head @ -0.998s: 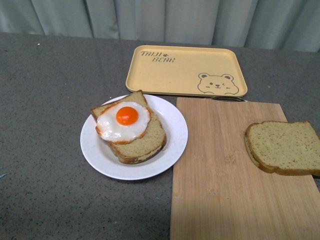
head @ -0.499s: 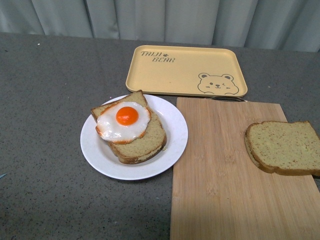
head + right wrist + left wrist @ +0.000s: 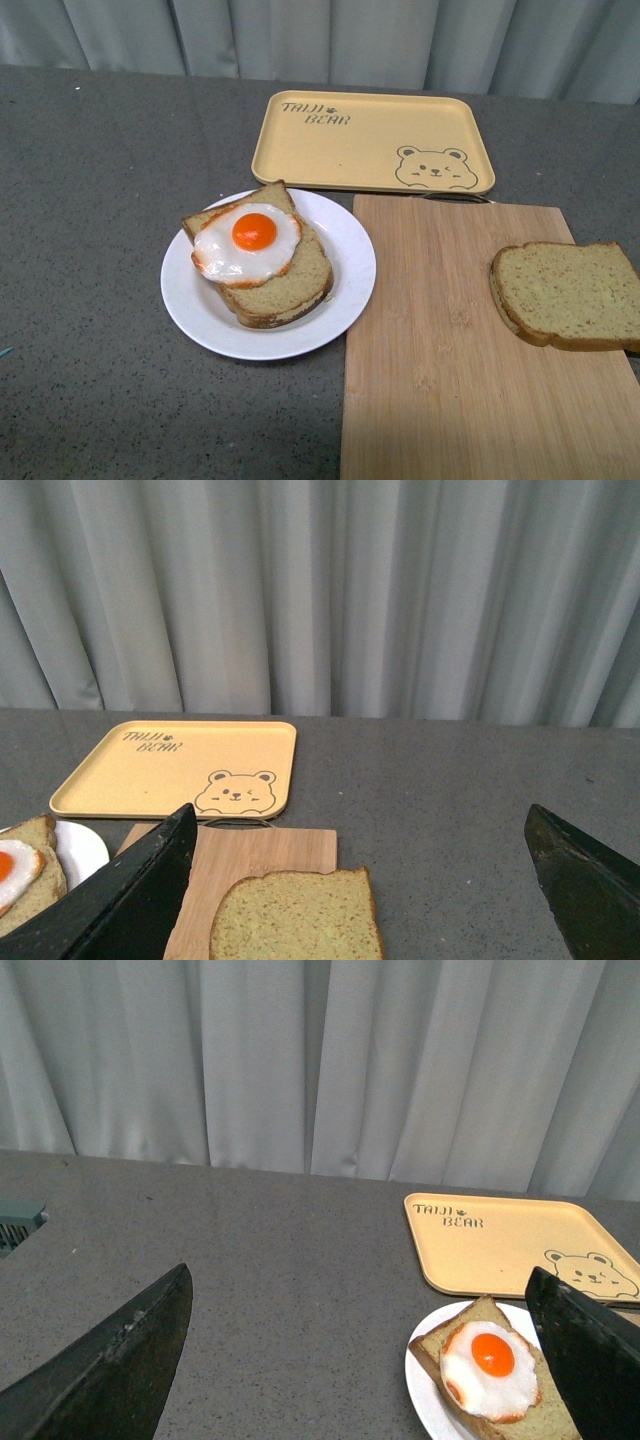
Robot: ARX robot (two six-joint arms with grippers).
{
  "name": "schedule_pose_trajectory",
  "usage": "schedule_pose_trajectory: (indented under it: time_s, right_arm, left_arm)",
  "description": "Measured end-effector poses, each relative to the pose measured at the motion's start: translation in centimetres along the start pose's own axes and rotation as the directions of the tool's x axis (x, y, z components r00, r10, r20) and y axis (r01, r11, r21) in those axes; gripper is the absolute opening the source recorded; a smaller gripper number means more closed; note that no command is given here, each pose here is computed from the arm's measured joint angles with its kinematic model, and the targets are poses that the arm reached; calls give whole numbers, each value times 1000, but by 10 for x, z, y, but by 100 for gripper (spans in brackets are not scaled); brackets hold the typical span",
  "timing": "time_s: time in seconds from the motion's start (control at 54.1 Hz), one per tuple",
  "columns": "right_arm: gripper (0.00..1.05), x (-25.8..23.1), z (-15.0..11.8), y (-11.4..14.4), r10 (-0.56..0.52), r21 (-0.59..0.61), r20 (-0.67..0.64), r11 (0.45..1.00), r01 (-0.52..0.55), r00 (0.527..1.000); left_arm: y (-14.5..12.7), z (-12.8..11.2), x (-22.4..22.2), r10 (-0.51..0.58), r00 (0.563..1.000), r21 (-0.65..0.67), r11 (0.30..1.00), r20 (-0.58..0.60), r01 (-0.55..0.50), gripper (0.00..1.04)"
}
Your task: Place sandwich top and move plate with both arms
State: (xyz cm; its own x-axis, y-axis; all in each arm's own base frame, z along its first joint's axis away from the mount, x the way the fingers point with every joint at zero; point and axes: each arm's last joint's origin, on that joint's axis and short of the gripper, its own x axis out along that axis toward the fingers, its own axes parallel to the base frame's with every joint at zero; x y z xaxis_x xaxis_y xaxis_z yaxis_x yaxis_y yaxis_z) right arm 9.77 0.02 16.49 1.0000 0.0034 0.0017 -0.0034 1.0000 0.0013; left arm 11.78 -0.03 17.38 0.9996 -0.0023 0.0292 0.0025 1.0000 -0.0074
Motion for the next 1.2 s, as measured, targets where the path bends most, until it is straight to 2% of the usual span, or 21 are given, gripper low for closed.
schedule_pose_trajectory:
  time_s: [1.054, 1.109, 1.146, 1.201]
  right_arm:
    - [95, 0, 0, 0, 0, 0, 0, 1000, 0, 1000]
    - [95, 1, 1, 1, -48, -36, 3, 998, 48, 999]
    - [95, 3, 2, 0, -183, -115, 1, 977, 182, 983]
    - [95, 7, 1, -1, -276, -183, -39, 947, 265, 960]
  left_arm:
    - [0, 0, 0, 0, 1000, 0, 1000, 0, 0, 98]
    - [0, 0, 0, 0, 1000, 0, 1000, 0, 0, 98]
    - [0, 0, 0, -1, 1000, 0, 1000, 0, 1, 98]
    - [0, 0, 0, 0, 1000, 0, 1000, 0, 0, 98]
